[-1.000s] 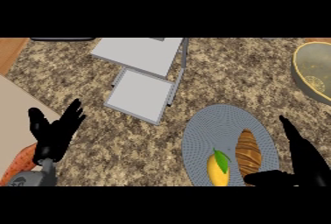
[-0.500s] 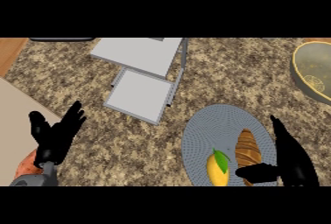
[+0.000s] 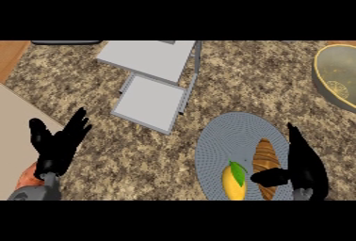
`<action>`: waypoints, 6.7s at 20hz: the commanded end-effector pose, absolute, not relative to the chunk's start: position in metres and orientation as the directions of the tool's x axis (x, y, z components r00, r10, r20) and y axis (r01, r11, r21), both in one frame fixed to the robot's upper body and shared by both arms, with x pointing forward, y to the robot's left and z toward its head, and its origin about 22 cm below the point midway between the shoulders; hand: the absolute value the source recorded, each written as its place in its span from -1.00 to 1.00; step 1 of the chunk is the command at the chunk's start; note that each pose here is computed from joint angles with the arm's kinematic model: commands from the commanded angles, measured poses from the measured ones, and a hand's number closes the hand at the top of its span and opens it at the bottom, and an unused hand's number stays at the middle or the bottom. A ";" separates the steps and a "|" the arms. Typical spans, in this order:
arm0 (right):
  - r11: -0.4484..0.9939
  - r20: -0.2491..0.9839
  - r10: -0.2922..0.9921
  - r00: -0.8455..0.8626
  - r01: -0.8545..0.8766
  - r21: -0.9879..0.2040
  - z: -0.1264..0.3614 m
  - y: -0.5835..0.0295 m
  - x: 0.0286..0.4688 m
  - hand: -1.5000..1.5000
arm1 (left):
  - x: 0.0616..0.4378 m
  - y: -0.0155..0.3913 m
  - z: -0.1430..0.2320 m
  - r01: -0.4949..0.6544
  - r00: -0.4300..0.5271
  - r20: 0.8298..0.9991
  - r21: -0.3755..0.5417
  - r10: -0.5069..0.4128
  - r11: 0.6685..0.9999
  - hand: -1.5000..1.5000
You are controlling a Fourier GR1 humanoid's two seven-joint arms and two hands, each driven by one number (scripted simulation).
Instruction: Pick the croissant from the placemat and place it in the tiered shelf
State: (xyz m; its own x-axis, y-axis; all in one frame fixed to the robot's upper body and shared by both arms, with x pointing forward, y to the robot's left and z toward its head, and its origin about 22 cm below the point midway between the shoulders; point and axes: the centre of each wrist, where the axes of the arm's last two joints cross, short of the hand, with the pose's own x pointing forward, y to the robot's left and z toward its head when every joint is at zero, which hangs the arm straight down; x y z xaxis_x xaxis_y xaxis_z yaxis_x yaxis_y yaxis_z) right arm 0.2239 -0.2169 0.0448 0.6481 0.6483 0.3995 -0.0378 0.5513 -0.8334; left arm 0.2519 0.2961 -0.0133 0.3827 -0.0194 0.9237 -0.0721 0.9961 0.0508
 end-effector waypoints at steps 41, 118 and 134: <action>0.558 0.581 0.810 0.078 0.203 -0.805 0.162 0.027 0.261 1.00 | 0.267 0.270 -0.022 0.017 0.453 0.889 0.075 -0.074 0.997 0.00; 0.725 0.875 0.483 0.025 0.550 -0.415 0.356 0.040 0.397 -1.00 | 0.255 0.276 -0.025 -0.072 0.441 0.898 0.046 -0.009 0.996 0.00; 0.575 0.959 0.270 -0.088 0.814 -0.087 0.396 -0.030 0.410 -1.00 | 0.237 0.309 -0.028 -0.129 0.468 0.883 0.040 0.025 0.991 0.00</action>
State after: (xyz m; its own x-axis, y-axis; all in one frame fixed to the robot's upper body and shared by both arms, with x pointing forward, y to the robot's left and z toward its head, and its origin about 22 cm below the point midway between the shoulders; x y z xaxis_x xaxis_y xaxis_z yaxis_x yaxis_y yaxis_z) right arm 0.4113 -0.0123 0.3820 -0.0952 0.4548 0.8855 0.7578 0.6100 -0.2318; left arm 0.2429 0.3002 -0.0189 0.3985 -0.0024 0.9172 -0.1107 0.9926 0.0507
